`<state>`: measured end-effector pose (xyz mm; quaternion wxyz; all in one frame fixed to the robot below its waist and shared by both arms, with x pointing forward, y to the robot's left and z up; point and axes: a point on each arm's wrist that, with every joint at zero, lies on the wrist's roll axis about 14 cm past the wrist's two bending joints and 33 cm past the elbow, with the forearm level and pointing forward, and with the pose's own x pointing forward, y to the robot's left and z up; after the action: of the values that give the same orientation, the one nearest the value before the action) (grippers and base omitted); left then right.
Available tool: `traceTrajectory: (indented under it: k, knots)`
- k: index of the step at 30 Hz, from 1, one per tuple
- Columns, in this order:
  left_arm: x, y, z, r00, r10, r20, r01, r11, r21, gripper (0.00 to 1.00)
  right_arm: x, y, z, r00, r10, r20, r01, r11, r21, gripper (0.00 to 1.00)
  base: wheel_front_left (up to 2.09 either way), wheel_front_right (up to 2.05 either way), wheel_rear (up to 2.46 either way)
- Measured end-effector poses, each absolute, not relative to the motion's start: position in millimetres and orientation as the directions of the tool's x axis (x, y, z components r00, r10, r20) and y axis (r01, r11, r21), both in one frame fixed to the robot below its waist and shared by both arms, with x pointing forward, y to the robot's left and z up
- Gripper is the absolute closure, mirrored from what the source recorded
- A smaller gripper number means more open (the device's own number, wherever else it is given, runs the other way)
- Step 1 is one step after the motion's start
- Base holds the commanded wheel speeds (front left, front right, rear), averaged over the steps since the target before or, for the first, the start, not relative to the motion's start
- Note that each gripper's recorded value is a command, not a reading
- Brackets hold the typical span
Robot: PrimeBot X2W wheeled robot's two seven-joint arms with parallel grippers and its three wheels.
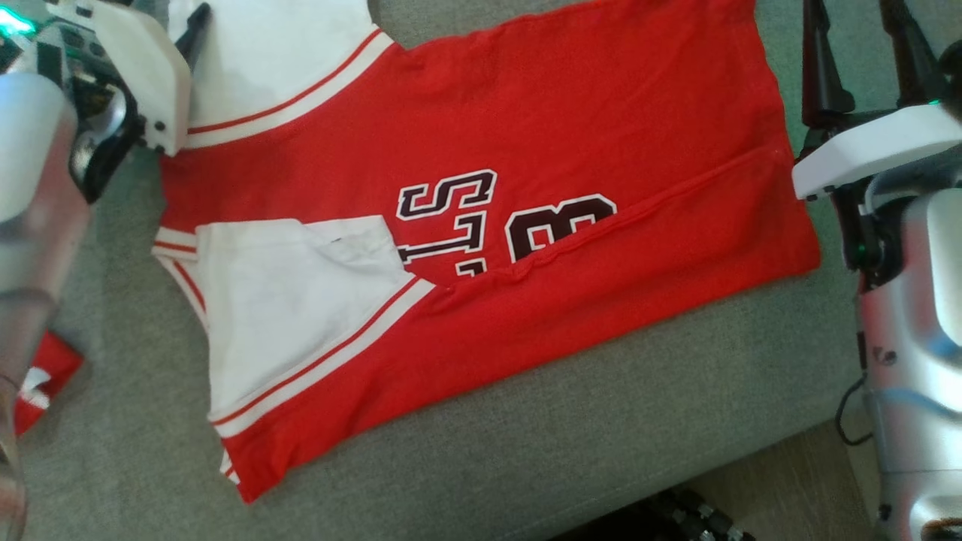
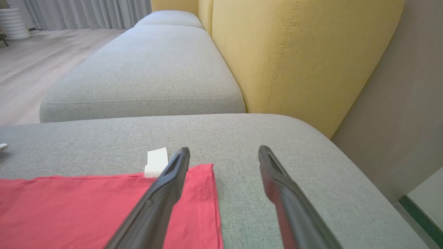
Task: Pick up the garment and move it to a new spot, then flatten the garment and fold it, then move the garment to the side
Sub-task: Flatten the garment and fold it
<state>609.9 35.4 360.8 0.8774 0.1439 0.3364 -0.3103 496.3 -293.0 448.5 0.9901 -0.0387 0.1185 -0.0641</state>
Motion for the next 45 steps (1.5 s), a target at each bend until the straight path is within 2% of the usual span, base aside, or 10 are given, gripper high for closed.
traceTrajectory:
  k: [4,8,9,10,11,14,18,28,34,45]
  knots:
    - [620,31,359,0.576,-0.448,-0.684,0.638,0.769,0.033,0.00,494,-293,441,0.959,-0.140,-0.245,0.122,0.989,-0.088,0.00,0.00,0.00,0.00]
    - [615,24,352,0.523,-0.464,-0.715,0.627,0.778,-0.046,0.00,493,-295,438,0.956,-0.146,-0.253,0.126,0.988,-0.093,0.00,0.00,0.00,0.00]
    - [612,21,352,0.506,-0.470,-0.723,0.628,0.775,-0.065,0.27,495,-296,440,0.957,-0.147,-0.249,0.127,0.987,-0.094,0.00,0.00,0.00,0.00]
    - [609,19,353,0.490,-0.475,-0.731,0.631,0.772,-0.079,0.71,496,-296,443,0.959,-0.146,-0.243,0.127,0.987,-0.095,0.00,0.00,0.00,0.00]
    - [606,16,354,0.477,-0.483,-0.735,0.638,0.765,-0.089,1.00,497,-296,445,0.960,-0.146,-0.239,0.126,0.987,-0.095,0.00,0.00,0.00,0.00]
    - [597,11,359,0.452,-0.506,-0.735,0.653,0.748,-0.114,1.00,497,-295,446,0.960,-0.143,-0.239,0.120,0.987,-0.108,0.00,0.00,0.00,0.00]
    - [587,16,364,0.468,-0.527,-0.710,0.646,0.752,-0.131,1.00,498,-296,450,0.960,-0.134,-0.244,0.107,0.987,-0.123,0.00,0.00,0.00,0.00]
    - [580,12,430,0.618,-0.627,-0.474,0.661,0.741,-0.118,1.00,524,-279,456,0.954,-0.053,-0.295,0.000,0.984,-0.177,0.00,0.00,0.00,0.00]
    - [568,21,465,0.656,-0.653,-0.378,0.680,0.729,-0.080,1.00,529,-273,429,0.905,-0.030,-0.425,-0.069,0.974,-0.216,0.00,0.00,0.00,0.00]
    - [537,33,465,0.645,-0.673,-0.362,0.693,0.715,-0.093,1.00,543,-283,385,0.785,-0.082,-0.614,-0.106,0.958,-0.265,0.00,0.00,0.00,0.00]
